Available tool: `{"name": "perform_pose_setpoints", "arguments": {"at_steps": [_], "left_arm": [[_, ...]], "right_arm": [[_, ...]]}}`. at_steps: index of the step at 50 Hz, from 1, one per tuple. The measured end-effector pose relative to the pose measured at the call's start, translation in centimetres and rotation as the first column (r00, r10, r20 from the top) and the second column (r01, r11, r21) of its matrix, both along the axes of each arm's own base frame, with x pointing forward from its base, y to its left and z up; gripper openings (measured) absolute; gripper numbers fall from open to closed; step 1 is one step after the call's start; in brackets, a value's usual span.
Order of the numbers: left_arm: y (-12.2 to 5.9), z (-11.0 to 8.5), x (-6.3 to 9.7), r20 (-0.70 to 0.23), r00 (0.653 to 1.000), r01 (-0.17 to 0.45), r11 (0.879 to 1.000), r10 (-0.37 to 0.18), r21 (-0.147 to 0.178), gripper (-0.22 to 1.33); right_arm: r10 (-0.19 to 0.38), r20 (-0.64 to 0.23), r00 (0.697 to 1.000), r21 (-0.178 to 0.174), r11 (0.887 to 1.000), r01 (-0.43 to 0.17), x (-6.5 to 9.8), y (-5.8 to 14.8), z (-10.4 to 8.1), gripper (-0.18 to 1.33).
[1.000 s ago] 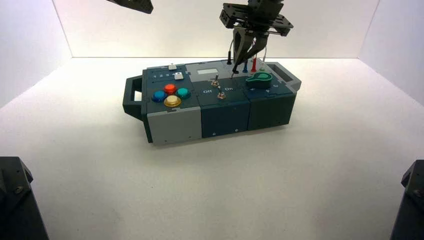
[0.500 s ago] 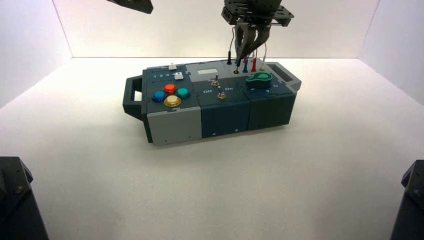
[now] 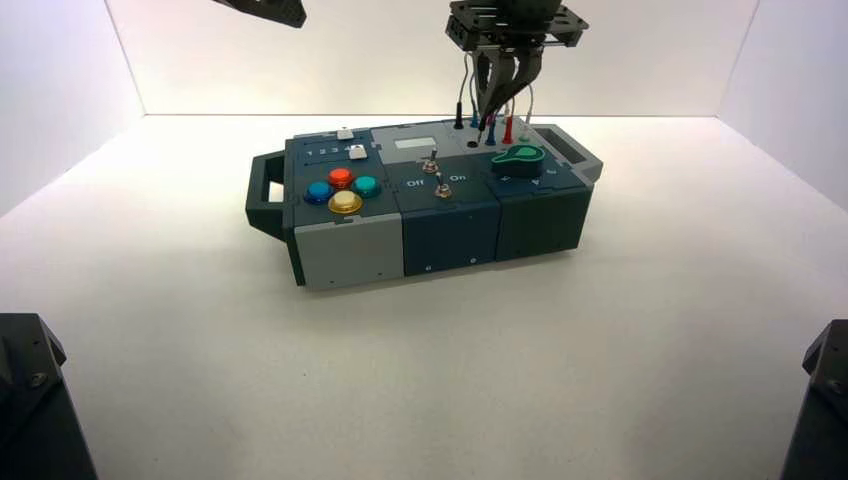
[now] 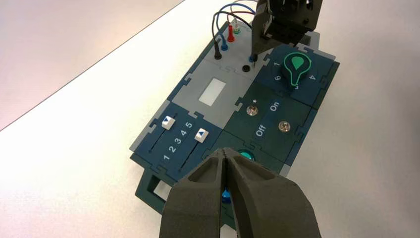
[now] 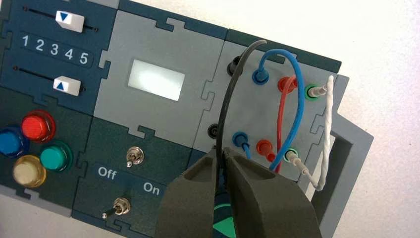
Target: Insert the black wire.
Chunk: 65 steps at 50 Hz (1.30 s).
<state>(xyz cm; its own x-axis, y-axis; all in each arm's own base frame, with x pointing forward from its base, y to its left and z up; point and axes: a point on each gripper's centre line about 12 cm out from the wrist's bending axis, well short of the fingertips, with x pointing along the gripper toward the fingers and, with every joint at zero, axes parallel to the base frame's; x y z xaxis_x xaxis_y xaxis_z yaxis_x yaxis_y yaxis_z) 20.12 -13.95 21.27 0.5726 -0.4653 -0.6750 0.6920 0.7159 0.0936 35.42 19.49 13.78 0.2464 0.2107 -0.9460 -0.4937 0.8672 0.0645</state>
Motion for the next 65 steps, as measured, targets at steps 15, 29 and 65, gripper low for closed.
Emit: {"name": "perform_pose_setpoints", "arguments": {"at_steps": [15,29,65], "left_arm": [[-0.01,0.05,0.03,0.003,1.000,0.001,1.000,-0.001,0.002,-0.16],[-0.01,0.02,0.04,0.002,1.000,0.001,1.000,-0.001,0.002,-0.16],[-0.03,-0.10,0.08,-0.002,1.000,0.001,1.000,-0.001,0.005,-0.17]], "right_arm": [[0.001,0.006,1.000,0.002,1.000,-0.001,0.40,0.20,0.11,-0.05],[0.002,0.005,1.000,0.000,1.000,-0.002,0.56,0.27,-0.03,-0.05],[0.001,0.012,1.000,0.003,1.000,-0.001,0.99,0.48,-0.16,-0.05]]}}
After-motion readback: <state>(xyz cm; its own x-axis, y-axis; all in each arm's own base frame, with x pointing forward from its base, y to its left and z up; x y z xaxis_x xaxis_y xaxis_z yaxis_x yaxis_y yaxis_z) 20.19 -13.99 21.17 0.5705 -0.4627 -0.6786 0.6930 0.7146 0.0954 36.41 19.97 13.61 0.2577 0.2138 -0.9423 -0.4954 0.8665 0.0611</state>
